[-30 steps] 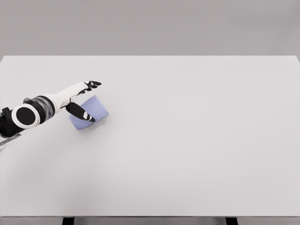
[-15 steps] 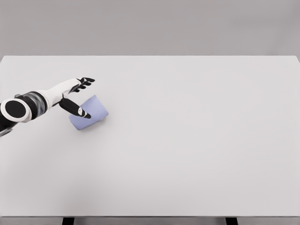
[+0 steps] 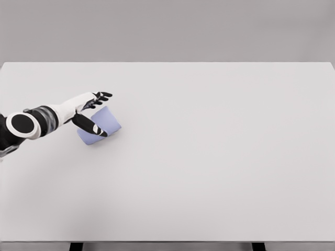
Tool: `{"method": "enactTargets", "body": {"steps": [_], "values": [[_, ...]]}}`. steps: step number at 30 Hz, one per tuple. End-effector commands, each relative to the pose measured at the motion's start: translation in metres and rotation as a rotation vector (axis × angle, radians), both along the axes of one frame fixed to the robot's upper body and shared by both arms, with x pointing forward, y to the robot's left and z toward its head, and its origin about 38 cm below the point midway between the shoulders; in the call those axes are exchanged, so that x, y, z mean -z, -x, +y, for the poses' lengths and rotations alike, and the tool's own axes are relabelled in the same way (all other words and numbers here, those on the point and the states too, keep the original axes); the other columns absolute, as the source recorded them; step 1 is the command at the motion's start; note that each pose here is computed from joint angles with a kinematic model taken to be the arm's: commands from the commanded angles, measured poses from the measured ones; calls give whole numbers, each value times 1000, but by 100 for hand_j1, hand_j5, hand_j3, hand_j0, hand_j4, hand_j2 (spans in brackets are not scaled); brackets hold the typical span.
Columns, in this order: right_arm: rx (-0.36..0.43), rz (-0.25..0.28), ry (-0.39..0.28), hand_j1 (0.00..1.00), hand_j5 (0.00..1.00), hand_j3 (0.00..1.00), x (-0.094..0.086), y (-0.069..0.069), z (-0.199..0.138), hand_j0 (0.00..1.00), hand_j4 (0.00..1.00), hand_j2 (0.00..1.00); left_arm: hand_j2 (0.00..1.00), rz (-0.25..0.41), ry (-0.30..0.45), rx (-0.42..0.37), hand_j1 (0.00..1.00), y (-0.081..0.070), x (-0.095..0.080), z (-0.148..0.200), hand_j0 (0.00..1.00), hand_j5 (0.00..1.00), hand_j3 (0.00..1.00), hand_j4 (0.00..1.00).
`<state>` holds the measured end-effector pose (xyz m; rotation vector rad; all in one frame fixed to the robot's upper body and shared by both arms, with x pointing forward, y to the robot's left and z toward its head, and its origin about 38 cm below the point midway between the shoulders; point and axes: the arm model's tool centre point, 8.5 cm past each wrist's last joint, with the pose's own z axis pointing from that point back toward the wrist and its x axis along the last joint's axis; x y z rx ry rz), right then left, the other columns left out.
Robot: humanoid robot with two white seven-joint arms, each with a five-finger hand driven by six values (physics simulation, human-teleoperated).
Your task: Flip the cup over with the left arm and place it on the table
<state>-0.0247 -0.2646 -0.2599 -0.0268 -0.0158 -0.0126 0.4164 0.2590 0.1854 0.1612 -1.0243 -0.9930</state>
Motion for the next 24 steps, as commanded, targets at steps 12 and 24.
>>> {"method": "enactTargets", "body": {"steps": [12,24], "values": [[0,-1,0,100,100,100,0,0,0,100,100,100,100,18,7,13,100,3,6,-7,100,100,100,100],[-1,1,0,100,100,100,0,0,0,100,100,100,88,45,-25,-9,88,4,11,-2,88,88,88,88]]}}
